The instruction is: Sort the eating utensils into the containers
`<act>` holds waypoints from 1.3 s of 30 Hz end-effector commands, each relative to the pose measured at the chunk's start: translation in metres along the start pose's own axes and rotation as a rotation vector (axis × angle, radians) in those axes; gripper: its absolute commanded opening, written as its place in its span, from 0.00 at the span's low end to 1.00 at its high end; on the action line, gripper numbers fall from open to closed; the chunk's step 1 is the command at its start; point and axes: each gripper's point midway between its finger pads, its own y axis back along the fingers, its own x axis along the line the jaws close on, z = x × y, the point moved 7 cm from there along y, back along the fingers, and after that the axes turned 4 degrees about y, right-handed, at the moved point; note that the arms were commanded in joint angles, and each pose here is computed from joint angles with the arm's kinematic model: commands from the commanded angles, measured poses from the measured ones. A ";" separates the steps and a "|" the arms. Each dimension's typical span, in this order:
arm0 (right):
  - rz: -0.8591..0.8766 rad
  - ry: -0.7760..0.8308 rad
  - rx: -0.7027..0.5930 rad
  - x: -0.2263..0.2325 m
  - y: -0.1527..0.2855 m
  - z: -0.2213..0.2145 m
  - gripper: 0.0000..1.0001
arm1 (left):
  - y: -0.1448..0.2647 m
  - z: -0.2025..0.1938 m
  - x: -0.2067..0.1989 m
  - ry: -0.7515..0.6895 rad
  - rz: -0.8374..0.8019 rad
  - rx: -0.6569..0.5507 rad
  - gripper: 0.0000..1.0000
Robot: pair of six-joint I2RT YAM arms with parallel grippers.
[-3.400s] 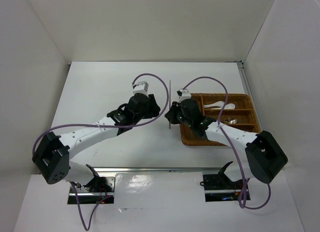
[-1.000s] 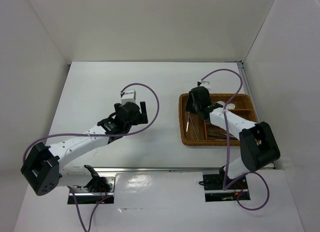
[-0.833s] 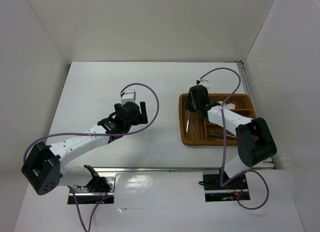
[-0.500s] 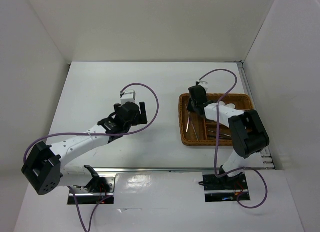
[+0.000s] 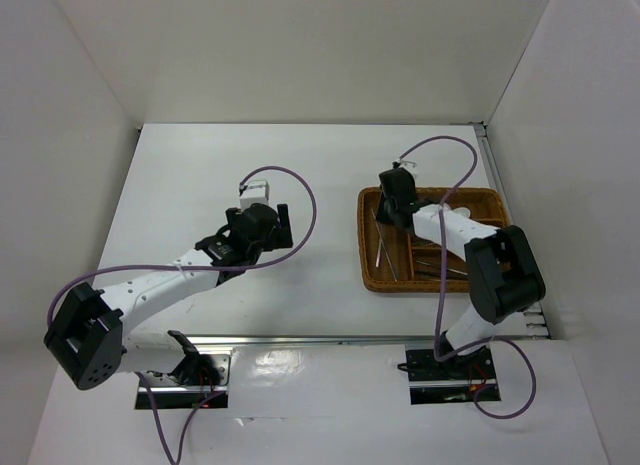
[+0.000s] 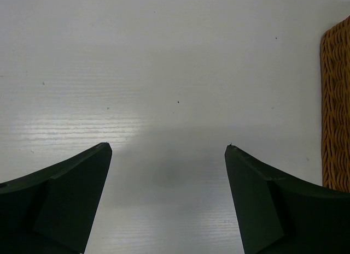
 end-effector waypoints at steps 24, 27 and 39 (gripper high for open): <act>0.097 -0.002 -0.057 0.001 0.052 0.011 0.76 | -0.003 0.003 0.004 -0.016 0.025 -0.026 1.00; 0.178 -0.013 -0.145 0.003 0.075 0.021 0.80 | -0.001 0.008 0.000 -0.019 -0.003 -0.042 1.00; 0.360 0.010 -0.468 0.003 0.150 0.064 0.94 | 0.009 0.030 -0.009 -0.057 -0.097 -0.140 1.00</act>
